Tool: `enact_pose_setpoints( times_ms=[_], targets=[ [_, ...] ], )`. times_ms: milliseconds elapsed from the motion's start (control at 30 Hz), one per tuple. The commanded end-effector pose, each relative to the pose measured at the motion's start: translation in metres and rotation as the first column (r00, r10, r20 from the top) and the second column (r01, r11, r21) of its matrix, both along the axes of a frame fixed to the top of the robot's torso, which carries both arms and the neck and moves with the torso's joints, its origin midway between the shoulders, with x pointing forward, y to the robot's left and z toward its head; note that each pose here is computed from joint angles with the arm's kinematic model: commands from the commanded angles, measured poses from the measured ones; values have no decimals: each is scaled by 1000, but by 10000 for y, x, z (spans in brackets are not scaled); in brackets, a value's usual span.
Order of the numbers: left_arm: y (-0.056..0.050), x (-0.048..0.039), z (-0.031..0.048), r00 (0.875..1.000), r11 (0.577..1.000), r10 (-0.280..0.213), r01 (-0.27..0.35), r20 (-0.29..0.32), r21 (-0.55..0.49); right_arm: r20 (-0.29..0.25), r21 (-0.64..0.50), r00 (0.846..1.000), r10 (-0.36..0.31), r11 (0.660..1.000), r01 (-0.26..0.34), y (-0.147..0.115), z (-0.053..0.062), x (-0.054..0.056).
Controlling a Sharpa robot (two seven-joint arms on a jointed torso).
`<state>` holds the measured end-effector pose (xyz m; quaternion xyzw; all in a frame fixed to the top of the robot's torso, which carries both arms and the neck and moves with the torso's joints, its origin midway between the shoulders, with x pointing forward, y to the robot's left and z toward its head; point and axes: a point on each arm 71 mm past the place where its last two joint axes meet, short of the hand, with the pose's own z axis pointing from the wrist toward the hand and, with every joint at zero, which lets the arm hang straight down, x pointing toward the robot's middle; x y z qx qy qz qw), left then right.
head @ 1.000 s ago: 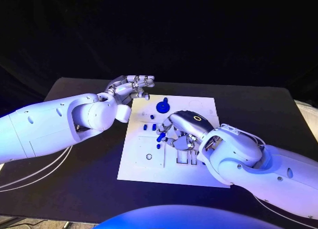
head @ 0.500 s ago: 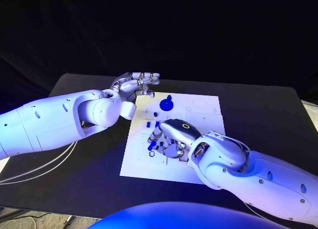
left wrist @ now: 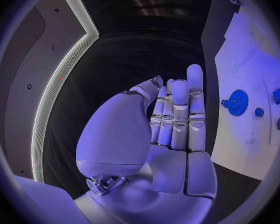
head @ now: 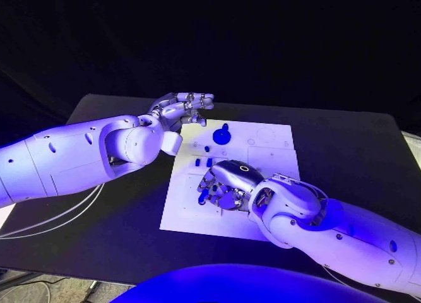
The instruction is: Assemble the parts on the task board
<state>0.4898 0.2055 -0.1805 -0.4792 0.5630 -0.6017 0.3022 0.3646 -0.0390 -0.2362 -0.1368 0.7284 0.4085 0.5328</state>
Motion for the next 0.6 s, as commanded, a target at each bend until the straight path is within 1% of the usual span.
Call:
enact_pose_setpoints(
  times_ms=[33,400,600],
  targets=[
    [-30,-6,11,1000,1000,-21,22,8,-10,-17,-27,999,29,999,-30,17,-33,-16],
    [-30,-3,10,1000,1000,-21,21,8,-10,-18,-66,999,28,997,-29,2,-87,6],
    [-28,-3,10,1000,1000,-21,21,8,-10,25,-86,999,32,996,-30,28,-77,-2]
  ],
)
